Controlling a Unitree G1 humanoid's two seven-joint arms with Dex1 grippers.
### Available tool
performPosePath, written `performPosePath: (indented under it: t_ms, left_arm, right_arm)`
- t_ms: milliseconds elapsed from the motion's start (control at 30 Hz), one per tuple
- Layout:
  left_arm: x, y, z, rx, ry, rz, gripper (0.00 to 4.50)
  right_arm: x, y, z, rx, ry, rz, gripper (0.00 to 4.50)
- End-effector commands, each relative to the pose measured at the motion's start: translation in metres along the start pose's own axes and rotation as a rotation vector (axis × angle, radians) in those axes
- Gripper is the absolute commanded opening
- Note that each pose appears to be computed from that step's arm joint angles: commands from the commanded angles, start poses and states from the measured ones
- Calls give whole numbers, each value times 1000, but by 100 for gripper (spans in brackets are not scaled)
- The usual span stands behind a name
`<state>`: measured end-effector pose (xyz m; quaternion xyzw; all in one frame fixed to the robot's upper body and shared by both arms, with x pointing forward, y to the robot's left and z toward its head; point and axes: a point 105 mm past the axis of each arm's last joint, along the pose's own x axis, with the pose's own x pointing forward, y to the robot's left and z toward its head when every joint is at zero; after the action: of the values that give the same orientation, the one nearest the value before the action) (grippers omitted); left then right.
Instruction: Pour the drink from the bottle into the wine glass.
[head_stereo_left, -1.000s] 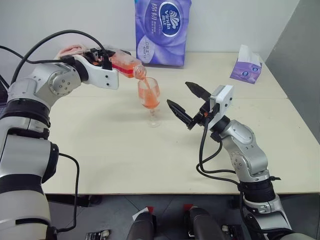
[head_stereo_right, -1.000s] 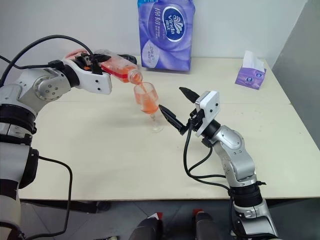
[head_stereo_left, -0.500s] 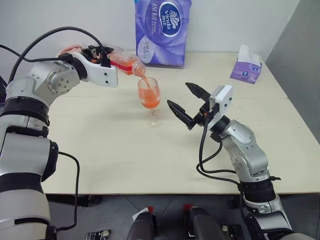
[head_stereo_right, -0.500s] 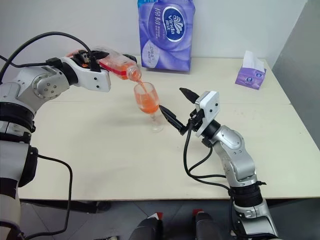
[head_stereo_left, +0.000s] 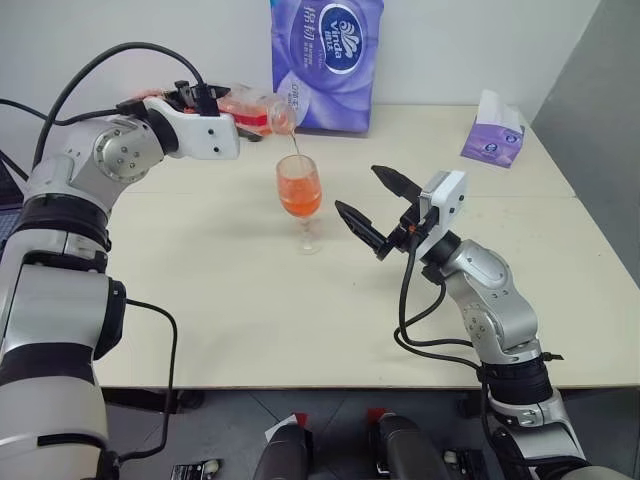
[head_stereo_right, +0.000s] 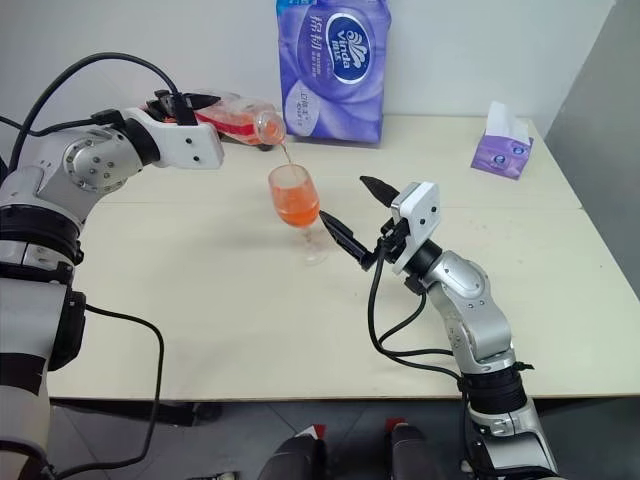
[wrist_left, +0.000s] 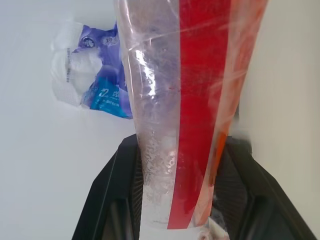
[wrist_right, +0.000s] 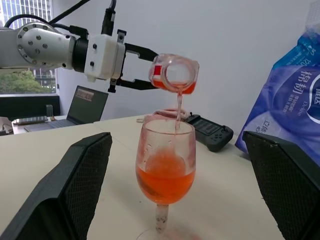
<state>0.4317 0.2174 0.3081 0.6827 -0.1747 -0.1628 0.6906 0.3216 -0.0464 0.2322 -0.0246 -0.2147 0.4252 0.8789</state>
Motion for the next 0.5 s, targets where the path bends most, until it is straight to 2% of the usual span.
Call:
performPosePath:
  t_ms: [33, 167, 367, 500]
  left_arm:
    - [-4, 18, 4, -88, -36, 77, 163]
    - [-5, 20, 4, -235, -50, 98, 163]
    - [-9, 25, -5, -583, -53, 222, 163]
    - [-18, -5, -24, -852, 35, 299, 163]
  right_arm:
    - [0, -1, 12, -34, -33, 5, 450]
    - [0, -2, 11, -36, -29, 12, 450]
    - [1, 2, 13, -37, -33, 60, 450]
    - [-13, 20, 7, -27, 16, 177, 450]
